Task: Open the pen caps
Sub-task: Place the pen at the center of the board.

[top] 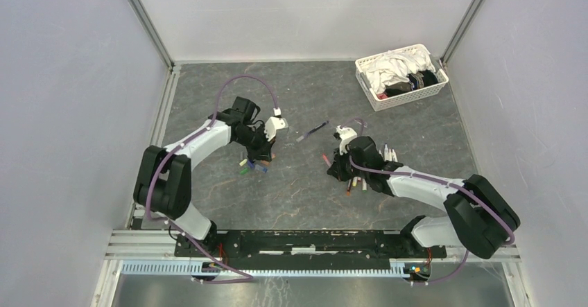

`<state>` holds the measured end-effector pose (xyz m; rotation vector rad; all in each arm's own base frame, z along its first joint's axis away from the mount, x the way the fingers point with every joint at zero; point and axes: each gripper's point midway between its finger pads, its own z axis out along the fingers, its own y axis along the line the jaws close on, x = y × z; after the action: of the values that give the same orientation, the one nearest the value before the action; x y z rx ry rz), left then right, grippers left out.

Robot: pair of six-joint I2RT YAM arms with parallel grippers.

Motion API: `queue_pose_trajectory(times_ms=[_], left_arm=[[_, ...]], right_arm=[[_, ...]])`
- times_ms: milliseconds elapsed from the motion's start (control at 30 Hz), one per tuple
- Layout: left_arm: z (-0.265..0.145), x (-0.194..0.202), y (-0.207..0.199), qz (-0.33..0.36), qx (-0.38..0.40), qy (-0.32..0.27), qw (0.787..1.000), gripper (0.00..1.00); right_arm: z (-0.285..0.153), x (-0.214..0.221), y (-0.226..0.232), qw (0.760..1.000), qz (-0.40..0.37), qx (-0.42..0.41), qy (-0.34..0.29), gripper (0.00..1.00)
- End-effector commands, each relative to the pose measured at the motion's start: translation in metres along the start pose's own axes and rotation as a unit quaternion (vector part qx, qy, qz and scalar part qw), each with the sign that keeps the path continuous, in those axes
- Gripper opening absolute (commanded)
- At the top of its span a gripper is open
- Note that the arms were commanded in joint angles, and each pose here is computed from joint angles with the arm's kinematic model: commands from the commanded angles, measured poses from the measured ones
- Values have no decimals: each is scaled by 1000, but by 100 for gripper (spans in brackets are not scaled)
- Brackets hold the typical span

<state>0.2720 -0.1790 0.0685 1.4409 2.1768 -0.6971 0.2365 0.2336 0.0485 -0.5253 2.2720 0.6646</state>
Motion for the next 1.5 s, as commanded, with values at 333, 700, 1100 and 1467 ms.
queue_pose_trajectory(times_ms=[333, 700, 1100, 1467], left_arm=[[36, -4, 42, -20, -85, 6, 996, 34], [-2, -38, 34, -9, -101, -27, 995, 55], [-108, -94, 30, -24, -129, -123, 984, 79], [-167, -88, 11, -27, -139, -169, 975, 95]], right_arm=[[3, 15, -63, 982, 69, 176, -18, 21], [-2, 3, -61, 981, 68, 177, -32, 38], [21, -140, -31, 974, -159, 118, -110, 57], [98, -140, -34, 940, -336, -56, 3, 60]])
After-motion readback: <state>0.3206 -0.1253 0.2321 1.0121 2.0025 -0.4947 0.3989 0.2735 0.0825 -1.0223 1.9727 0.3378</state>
